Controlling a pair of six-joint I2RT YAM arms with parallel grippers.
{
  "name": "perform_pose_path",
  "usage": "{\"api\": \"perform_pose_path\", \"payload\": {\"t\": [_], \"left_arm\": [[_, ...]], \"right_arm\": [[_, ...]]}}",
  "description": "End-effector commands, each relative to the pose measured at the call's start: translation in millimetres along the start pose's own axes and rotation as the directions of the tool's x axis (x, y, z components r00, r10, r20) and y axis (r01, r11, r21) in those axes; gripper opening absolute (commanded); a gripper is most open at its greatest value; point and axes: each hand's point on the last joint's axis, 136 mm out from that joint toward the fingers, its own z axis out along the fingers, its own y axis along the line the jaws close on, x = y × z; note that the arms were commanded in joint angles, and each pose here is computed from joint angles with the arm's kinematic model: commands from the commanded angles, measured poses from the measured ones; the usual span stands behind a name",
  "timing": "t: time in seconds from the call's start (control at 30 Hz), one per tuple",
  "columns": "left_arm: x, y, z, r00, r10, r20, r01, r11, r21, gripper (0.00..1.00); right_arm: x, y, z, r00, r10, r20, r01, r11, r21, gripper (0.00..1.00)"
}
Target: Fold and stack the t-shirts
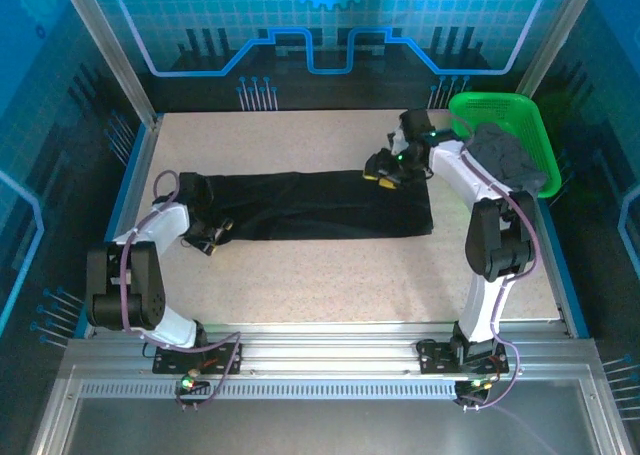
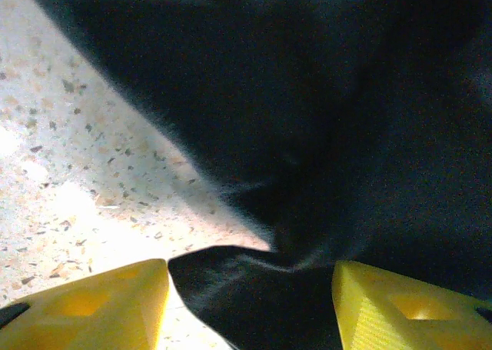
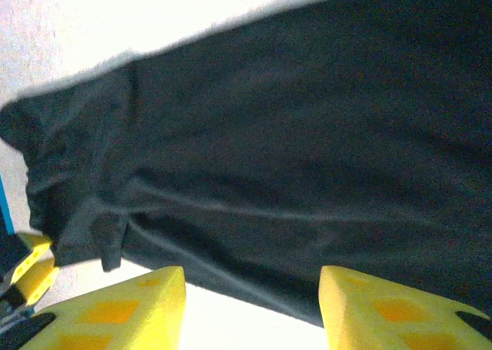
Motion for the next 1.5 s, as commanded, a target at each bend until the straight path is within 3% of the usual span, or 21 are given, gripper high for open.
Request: {"api": "perform_pose_path", "payload": {"t": [0.0,0.17,0.23,0.4,0.87,0.9,1.0,1.1,1.17,1.27,1.37,1.47], "left_arm": [[-4,-11,-4,1.0,-0.018,0.01,0.017,0.998,0.066,0.59],[-2,-6,2,0.999,-0.033,0.005,0.033,0.998,0.06,0.53],[-1,-5,1,0.999,-0.04,0.011,0.039,0.997,0.062,0.46],[3,5,-11,0.997,-0.066,0.034,0.064,0.996,0.058,0.0],[46,31,-34,0.968,-0.25,-0.039,0.252,0.966,0.058,0.0],[48,33,-33,0.966,-0.255,-0.045,0.257,0.965,0.052,0.02],[54,40,-26,0.961,-0.271,-0.063,0.273,0.961,0.036,0.23],[57,43,-23,0.96,-0.271,-0.072,0.274,0.961,0.032,0.34],[54,42,-34,0.976,-0.216,-0.023,0.217,0.976,0.018,0.4],[48,19,-64,0.994,-0.014,0.104,0.01,0.999,0.044,0.45],[66,-13,-67,0.983,0.153,0.097,-0.164,0.98,0.111,0.45],[85,-33,-56,0.941,0.332,0.073,-0.338,0.934,0.116,0.44]], "right_arm": [[24,2,12,0.998,-0.014,-0.053,0.012,0.999,-0.034,0.51],[36,0,14,0.998,0.001,-0.066,-0.003,1.0,-0.03,0.5],[37,-1,13,0.998,-0.001,-0.065,-0.001,1.0,-0.024,0.5],[37,2,8,0.999,0.001,-0.053,-0.002,1.0,-0.024,0.49],[43,10,2,0.999,-0.013,-0.051,0.011,0.999,-0.052,0.48],[44,10,2,0.998,-0.015,-0.053,0.012,0.999,-0.051,0.48],[49,8,2,0.998,-0.016,-0.059,0.013,0.999,-0.05,0.48],[54,6,2,0.998,-0.014,-0.063,0.011,0.999,-0.049,0.48],[57,4,1,0.998,-0.017,-0.063,0.015,0.999,-0.046,0.48],[63,5,-1,0.997,-0.036,-0.067,0.033,0.998,-0.051,0.48],[71,19,0,0.994,-0.073,-0.077,0.061,0.987,-0.151,0.48],[82,48,-3,0.986,-0.15,-0.08,0.12,0.948,-0.295,0.49]]}}
